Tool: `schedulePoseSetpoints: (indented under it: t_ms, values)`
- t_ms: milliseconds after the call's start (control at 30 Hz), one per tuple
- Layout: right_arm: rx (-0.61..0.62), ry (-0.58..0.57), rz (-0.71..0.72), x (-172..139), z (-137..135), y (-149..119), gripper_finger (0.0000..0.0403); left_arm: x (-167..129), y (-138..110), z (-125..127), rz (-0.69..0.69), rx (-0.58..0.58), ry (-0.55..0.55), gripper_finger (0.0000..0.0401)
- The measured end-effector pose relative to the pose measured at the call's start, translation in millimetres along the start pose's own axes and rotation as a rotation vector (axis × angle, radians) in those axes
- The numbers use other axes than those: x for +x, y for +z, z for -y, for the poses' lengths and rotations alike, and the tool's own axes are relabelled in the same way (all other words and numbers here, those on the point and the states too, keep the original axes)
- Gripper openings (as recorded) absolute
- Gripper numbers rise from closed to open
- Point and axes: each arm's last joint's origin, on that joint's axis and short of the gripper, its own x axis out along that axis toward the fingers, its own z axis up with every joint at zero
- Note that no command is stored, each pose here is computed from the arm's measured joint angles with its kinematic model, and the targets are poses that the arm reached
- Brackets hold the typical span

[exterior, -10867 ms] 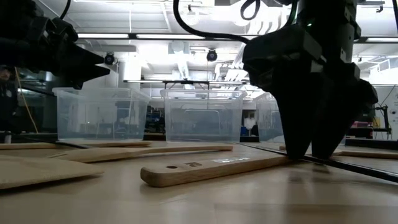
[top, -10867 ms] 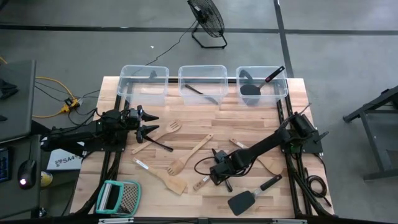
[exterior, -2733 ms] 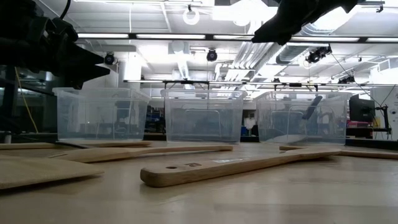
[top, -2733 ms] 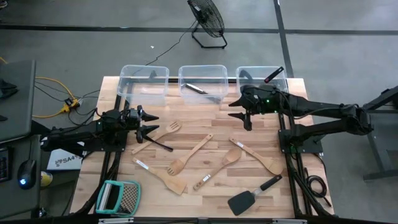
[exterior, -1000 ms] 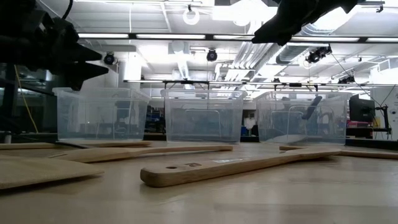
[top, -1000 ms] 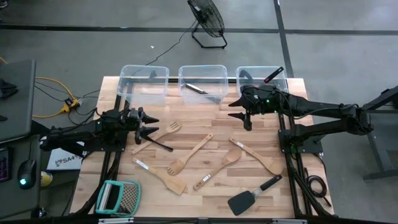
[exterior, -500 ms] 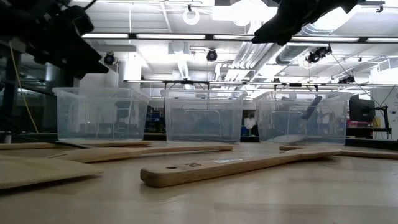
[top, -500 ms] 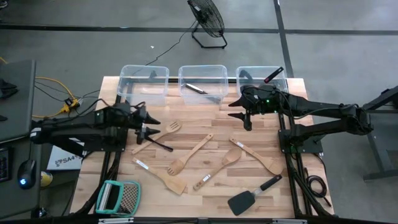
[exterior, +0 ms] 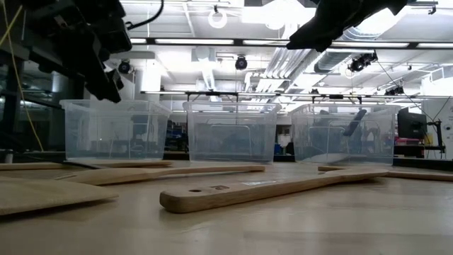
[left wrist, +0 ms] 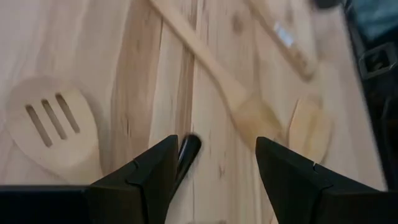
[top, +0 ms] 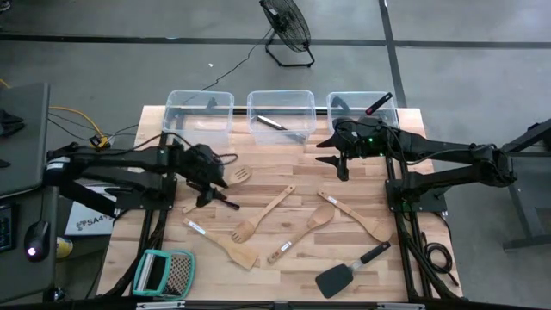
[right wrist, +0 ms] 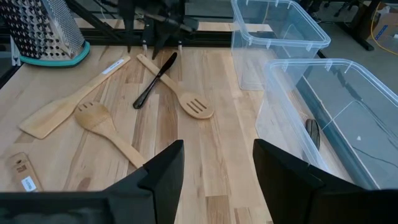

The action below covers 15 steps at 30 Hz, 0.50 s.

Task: Pick & Place Kitchen Items
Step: Put the black table knife into the middle transparent bin

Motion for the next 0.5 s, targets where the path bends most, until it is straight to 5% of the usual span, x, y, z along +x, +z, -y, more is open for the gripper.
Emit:
schedulePoseSetpoints:
  t_ms: [500]
  values:
    - [0.000,0.000,0.000,0.0,0.0,0.0,0.0184,37.1,-16.8,19.1,-0.311,0.269,0.159,0.0214]
